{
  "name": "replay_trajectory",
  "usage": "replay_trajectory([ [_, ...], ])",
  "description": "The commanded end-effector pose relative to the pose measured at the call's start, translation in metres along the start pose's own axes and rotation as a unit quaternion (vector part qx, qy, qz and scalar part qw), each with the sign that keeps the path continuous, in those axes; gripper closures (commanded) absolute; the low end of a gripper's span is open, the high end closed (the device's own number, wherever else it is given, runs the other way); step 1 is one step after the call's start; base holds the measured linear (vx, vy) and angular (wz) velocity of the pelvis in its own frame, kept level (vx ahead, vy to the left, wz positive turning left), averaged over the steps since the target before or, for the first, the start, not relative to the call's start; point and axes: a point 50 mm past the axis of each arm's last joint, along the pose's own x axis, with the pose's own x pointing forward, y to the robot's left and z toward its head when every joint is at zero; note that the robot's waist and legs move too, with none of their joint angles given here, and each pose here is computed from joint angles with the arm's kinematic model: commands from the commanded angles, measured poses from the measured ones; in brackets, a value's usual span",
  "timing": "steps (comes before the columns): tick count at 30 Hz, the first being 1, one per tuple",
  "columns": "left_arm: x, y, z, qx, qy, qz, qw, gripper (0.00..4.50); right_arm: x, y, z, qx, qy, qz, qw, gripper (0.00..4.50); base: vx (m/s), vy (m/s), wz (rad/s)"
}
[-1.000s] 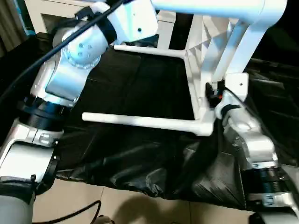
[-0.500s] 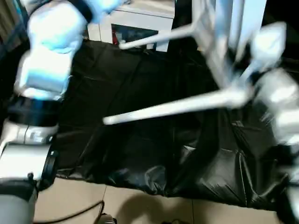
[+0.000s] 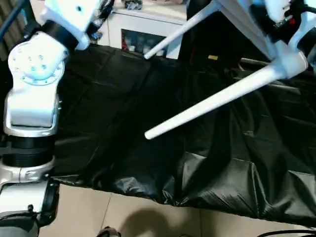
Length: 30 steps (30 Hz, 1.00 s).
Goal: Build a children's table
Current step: Flip table
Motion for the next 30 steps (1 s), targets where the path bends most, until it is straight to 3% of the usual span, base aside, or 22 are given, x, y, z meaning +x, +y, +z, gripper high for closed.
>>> replay_trajectory([
  [1, -0.007, -0.012, -0.047, -0.054, 0.126, -0.008, 0.99, 2.52, 0.003, 0.02, 0.022, 0.007, -0.066, 0.108, 0.992, 1.38, 0.0, 0.0, 0.0],
  [9, -0.012, -0.015, -0.057, -0.067, 0.157, -0.006, 0.985, 2.55, -0.001, 0.019, 0.026, 0.005, -0.086, 0.124, 0.989, 0.77, 0.0, 0.0, 0.0],
  [13, -0.015, -0.017, -0.062, -0.078, 0.172, -0.001, 0.982, 2.58, -0.003, 0.017, 0.031, 0.004, -0.106, 0.128, 0.986, 0.73, 0.0, 0.0, 0.0],
  [16, -0.018, -0.019, -0.065, -0.08, 0.18, -0.003, 0.98, 2.63, -0.008, 0.014, 0.041, 0.034, -0.143, 0.134, 0.98, 0.73, 0.0, 0.0, 0.0],
  [18, -0.02, -0.02, -0.066, -0.078, 0.178, -0.004, 0.981, 2.67, -0.015, 0.004, 0.054, 0.085, -0.193, 0.127, 0.969, 0.73, 0.0, 0.0, 0.0],
  [19, -0.02, -0.02, -0.066, -0.077, 0.176, -0.005, 0.981, 2.67, -0.015, 0.002, 0.055, 0.091, -0.198, 0.124, 0.968, 0.73, 0.0, 0.0, 0.0],
  [22, -0.02, -0.02, -0.065, -0.066, 0.159, -0.012, 0.985, 2.76, -0.023, -0.02, 0.059, 0.15, -0.232, 0.075, 0.958, 0.73, 0.0, 0.0, 0.0],
  [24, -0.021, -0.018, -0.066, -0.062, 0.153, -0.012, 0.986, 2.79, -0.031, -0.043, 0.05, 0.193, -0.242, 0.009, 0.951, 0.73, 0.0, 0.0, 0.0],
  [25, -0.021, -0.018, -0.066, -0.062, 0.153, -0.012, 0.986, 2.79, -0.031, -0.043, 0.05, 0.193, -0.242, 0.009, 0.951, 0.73, 0.0, 0.0, 0.0],
  [26, -0.022, -0.016, -0.068, -0.057, 0.151, -0.011, 0.987, 2.79, -0.04, -0.061, 0.036, 0.24, -0.249, -0.05, 0.937, 0.73, 0.0, 0.0, 0.0],
  [27, -0.023, -0.015, -0.069, -0.053, 0.15, -0.012, 0.987, 2.81, -0.048, -0.07, 0.024, 0.262, -0.245, -0.073, 0.931, 0.73, 0.0, 0.0, 0.0],
  [29, -0.023, -0.014, -0.07, -0.049, 0.148, -0.013, 0.988, 2.81, -0.056, -0.076, 0.01, 0.283, -0.238, -0.088, 0.925, 0.73, 0.0, 0.0, 0.0],
  [30, -0.023, -0.013, -0.071, -0.044, 0.147, -0.017, 0.988, 2.82, -0.066, -0.077, -0.013, 0.31, -0.219, -0.098, 0.92, 0.73, 0.0, 0.0, 0.0],
])
